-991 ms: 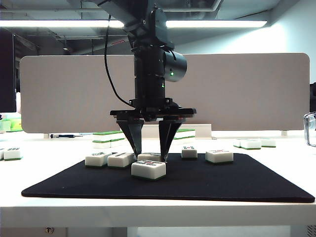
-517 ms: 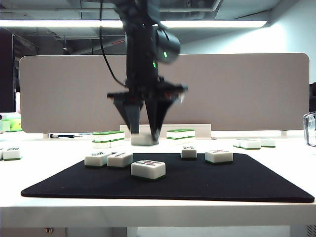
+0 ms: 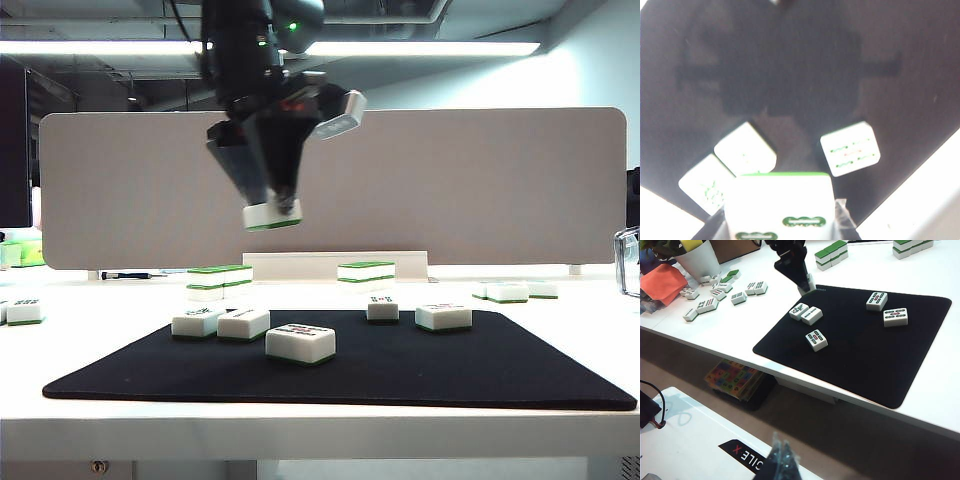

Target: Align six mahjong tiles in a row on the table.

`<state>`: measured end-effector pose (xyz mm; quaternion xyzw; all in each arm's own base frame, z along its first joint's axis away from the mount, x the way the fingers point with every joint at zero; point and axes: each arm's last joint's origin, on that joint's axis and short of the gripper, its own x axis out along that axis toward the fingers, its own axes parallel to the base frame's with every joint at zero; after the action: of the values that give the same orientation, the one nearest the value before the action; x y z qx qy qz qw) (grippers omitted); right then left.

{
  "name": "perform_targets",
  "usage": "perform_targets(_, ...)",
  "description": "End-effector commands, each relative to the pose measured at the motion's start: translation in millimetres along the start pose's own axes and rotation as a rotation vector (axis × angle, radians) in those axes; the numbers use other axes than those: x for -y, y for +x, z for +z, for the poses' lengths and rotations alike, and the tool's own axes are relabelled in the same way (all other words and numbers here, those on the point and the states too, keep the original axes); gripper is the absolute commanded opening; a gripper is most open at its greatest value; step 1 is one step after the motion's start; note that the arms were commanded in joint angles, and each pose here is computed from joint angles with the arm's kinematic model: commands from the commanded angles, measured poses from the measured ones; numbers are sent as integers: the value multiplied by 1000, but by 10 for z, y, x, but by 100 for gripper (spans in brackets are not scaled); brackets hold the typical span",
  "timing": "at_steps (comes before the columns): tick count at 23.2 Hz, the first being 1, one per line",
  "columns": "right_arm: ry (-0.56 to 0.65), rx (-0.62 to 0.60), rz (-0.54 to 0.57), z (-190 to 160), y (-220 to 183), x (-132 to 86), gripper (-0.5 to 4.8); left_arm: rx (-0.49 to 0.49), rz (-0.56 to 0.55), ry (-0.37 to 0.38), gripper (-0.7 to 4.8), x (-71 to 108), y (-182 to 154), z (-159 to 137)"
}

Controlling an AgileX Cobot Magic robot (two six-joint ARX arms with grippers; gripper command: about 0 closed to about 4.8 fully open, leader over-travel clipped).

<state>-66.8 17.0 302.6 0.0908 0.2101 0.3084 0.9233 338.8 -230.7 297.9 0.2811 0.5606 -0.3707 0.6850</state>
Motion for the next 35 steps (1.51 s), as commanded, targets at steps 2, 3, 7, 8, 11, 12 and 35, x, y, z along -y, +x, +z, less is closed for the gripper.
perform_targets(2, -22, 23, 1, -5, -21, -14, -1, -20, -18, 119, 169, 20, 45, -127)
perform_targets(3, -22, 23, 1, -5, -21, -14, -1, -11, -16, 177, 169, 14, 86, -119)
perform_targets(7, -22, 23, 1, -5, -21, -14, -1, 53, 17, 320, 169, 41, 249, -3)
perform_targets(8, -22, 23, 1, -5, -21, -14, -1, 50, 17, 346, 170, 40, 276, 2)
perform_targets(11, -22, 23, 2, -5, -21, -14, -1, 6, -3, 436, 170, -13, 535, 41)
perform_targets(12, -22, 22, 2, -5, -21, -14, -1, -7, -3, 451, 170, -23, 578, 43)
perform_targets(35, -24, 26, 1, -2, -21, -14, -1, -136, 60, 731, 170, -160, 1044, 89)
